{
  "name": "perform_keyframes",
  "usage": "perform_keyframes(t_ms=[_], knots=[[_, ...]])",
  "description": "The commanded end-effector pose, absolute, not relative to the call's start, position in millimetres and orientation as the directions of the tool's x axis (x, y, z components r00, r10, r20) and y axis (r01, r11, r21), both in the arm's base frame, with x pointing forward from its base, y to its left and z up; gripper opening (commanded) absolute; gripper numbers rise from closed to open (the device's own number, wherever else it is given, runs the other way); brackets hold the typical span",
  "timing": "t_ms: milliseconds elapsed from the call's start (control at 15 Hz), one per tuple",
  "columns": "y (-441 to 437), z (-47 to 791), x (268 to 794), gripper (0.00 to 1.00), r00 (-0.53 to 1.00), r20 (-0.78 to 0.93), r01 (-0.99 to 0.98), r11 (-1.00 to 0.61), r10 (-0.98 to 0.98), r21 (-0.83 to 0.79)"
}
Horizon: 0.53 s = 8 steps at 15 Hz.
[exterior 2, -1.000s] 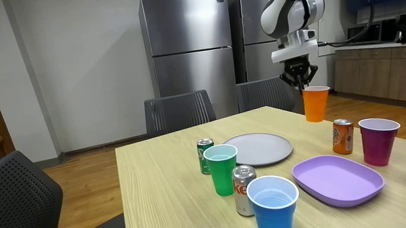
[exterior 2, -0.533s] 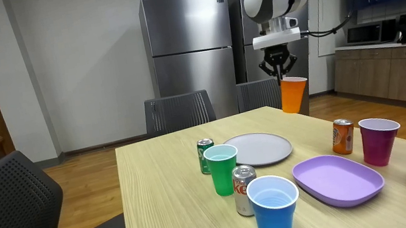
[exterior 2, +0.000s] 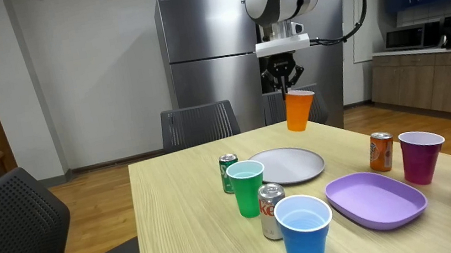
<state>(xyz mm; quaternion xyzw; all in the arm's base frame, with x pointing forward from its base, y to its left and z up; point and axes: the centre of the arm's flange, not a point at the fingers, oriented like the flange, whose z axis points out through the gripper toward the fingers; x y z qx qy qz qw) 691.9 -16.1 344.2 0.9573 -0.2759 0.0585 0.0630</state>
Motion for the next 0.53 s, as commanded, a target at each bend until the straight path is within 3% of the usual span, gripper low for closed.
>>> perform_keyframes(t_ms=[0, 467], knots=[[14.3, 349.1, 691.2, 0.01, 0.873, 0.149, -0.479, -0.873, -0.464, 0.089], [59.0, 334.1, 696.4, 0.01, 0.878, 0.152, -0.469, -0.879, -0.453, 0.088]])
